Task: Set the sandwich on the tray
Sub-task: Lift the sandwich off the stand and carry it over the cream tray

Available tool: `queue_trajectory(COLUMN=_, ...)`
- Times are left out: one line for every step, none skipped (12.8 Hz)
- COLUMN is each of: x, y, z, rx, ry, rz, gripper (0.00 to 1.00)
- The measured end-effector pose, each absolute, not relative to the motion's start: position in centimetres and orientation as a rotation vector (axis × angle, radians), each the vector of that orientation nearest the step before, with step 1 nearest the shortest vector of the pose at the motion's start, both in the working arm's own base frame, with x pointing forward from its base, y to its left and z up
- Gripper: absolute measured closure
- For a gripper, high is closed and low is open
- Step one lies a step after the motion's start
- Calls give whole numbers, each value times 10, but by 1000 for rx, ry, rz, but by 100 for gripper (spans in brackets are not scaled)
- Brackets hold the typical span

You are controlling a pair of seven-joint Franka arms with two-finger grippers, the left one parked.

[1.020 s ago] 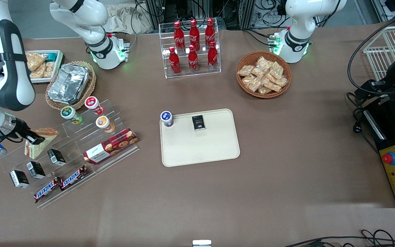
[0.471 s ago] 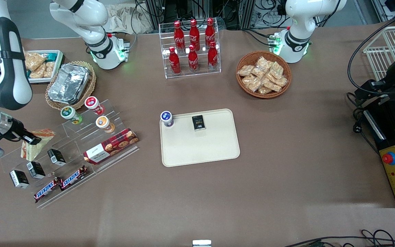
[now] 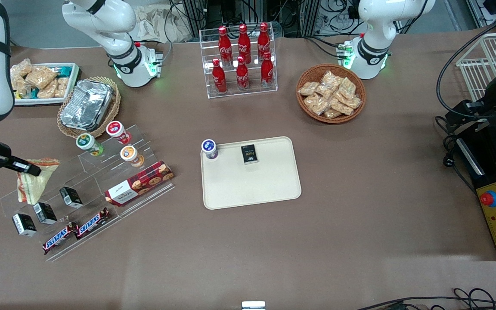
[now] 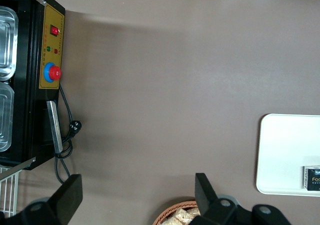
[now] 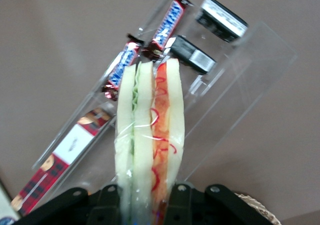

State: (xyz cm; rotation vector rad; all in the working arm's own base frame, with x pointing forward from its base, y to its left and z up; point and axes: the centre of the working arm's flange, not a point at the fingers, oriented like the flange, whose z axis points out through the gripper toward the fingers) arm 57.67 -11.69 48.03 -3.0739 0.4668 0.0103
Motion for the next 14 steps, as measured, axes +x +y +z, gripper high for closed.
queue_trajectory(x=580, y=-101, z=488, rx=-3084, ry=383, rz=21, gripper=79)
queue_trajectory(x=582, y=-83, z=496, rx=-3093, ry=289, rz=37, gripper=79)
queue_trajectory(x=584, y=-66, z=504, rx=-3099, ry=181, rz=53, gripper=79)
queue_trajectory(x=584, y=-54, z=510, rx=-3102, ry=68, rz=71, gripper=79)
queue_trajectory(x=585, y=-44, z=514, rx=-3101, ry=-28, rz=78, gripper=79)
queue_trajectory(x=586, y=-35, z=517, rx=-3098, ry=-120, rz=75, gripper=79)
queue_trajectory(x=587, y=-23, z=520, rx=-3090, ry=-234, rz=68, gripper=79)
queue_trajectory(x=587, y=-5, z=524, rx=-3079, ry=-344, rz=67, gripper=79)
queue_trajectory(x=587, y=16, z=526, rx=-3067, ry=-430, rz=73, gripper=79)
queue_trajectory(x=586, y=37, z=526, rx=-3055, ry=-502, rz=75, gripper=79)
queue_trajectory(x=584, y=61, z=526, rx=-3040, ry=-569, rz=77, gripper=79)
queue_trajectory(x=581, y=87, z=525, rx=-3022, ry=-635, rz=76, gripper=79)
queue_trajectory(x=578, y=116, z=525, rx=-3001, ry=-715, rz=57, gripper=79)
queue_trajectory(x=576, y=147, z=524, rx=-2977, ry=-815, rz=24, gripper=79)
